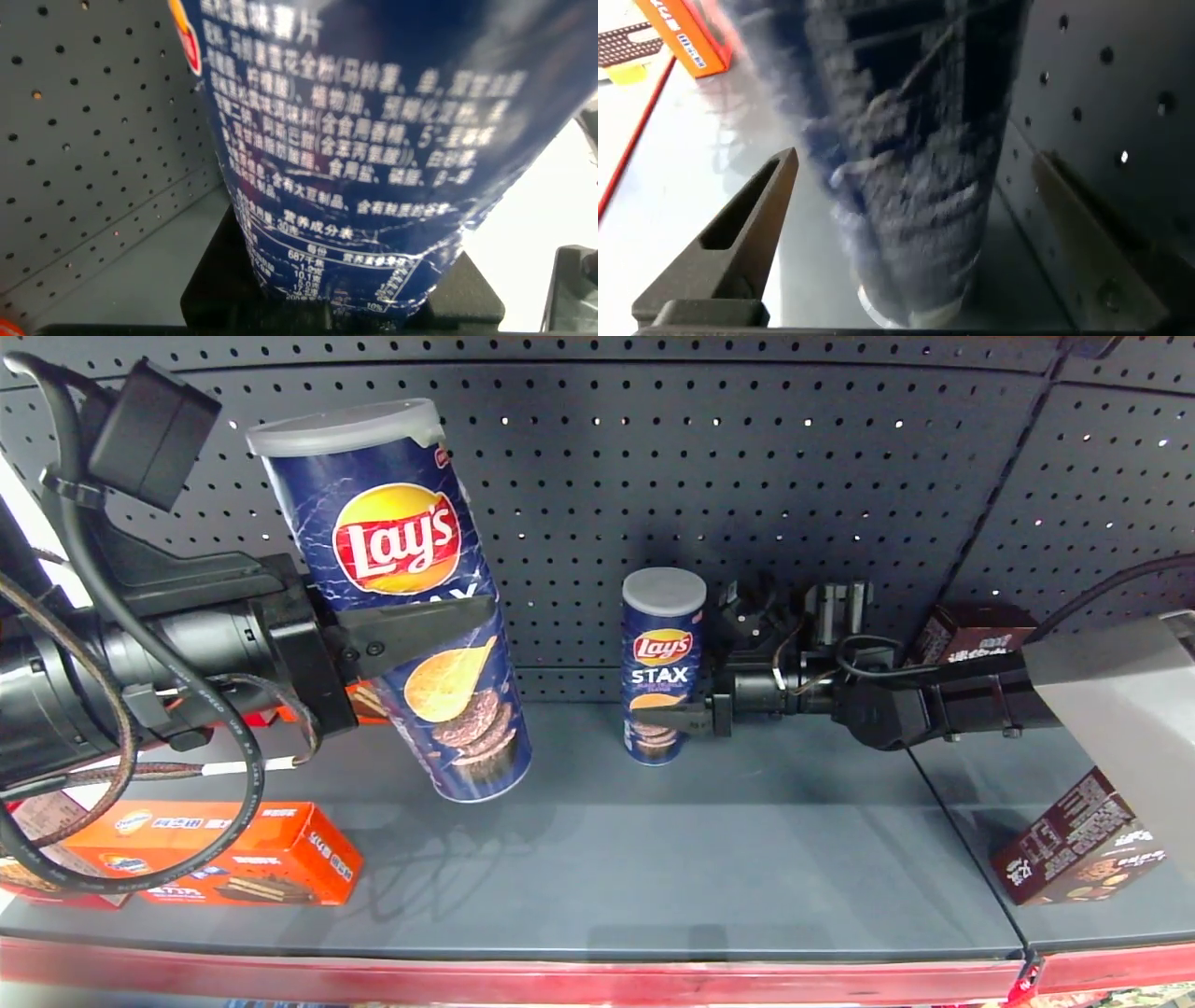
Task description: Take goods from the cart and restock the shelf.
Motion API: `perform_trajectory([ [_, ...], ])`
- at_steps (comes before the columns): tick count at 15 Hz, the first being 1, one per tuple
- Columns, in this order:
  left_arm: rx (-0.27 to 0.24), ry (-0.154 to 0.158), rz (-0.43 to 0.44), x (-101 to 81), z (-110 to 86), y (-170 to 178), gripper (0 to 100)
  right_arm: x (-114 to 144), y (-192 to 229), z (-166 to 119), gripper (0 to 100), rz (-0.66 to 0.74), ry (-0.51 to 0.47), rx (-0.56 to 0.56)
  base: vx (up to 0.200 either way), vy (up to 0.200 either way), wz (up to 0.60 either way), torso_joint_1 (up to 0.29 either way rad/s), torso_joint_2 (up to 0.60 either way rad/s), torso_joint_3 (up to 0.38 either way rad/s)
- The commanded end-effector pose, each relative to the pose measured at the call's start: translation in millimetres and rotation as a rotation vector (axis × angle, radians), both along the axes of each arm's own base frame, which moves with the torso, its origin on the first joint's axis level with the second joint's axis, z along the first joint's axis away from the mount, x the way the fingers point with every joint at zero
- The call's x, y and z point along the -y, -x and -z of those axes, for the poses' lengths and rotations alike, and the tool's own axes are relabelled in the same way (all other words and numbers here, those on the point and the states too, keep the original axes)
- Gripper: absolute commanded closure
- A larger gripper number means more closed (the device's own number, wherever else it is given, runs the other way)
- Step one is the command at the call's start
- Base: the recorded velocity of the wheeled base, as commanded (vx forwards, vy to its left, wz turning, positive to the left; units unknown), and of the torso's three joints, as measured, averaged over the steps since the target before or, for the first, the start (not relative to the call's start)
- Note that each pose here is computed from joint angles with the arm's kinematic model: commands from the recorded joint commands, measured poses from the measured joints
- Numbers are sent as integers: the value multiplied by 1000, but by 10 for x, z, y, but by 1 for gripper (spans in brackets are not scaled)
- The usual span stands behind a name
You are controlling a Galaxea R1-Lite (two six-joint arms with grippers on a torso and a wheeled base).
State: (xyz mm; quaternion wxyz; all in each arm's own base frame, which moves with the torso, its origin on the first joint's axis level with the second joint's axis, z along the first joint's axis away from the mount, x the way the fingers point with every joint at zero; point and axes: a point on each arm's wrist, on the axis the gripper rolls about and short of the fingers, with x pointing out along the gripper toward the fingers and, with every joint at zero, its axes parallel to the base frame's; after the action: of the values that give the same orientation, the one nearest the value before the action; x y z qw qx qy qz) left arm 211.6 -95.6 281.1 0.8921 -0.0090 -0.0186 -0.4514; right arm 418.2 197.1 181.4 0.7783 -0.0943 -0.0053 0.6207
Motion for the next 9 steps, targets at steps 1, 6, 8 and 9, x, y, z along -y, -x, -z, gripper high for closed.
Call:
perform_trajectory([
  [1,0,5,-2,-3,4,-2,100,-50,-23,51,100,-3,3,-6,0,0,0,0,0,0],
  [6,-1,4,-2,-2,7,-6,100,-52,-10,65,100,-3,5,-9,0,0,0,0,0,0],
  [8,-3,4,-2,-2,12,-6,100,-48,33,17,100,-6,2,-3,0,0,0,0,0,0],
  [9,-1,4,-3,-2,10,-6,100,-48,68,-17,100,-9,1,-1,0,0,0,0,0,0],
])
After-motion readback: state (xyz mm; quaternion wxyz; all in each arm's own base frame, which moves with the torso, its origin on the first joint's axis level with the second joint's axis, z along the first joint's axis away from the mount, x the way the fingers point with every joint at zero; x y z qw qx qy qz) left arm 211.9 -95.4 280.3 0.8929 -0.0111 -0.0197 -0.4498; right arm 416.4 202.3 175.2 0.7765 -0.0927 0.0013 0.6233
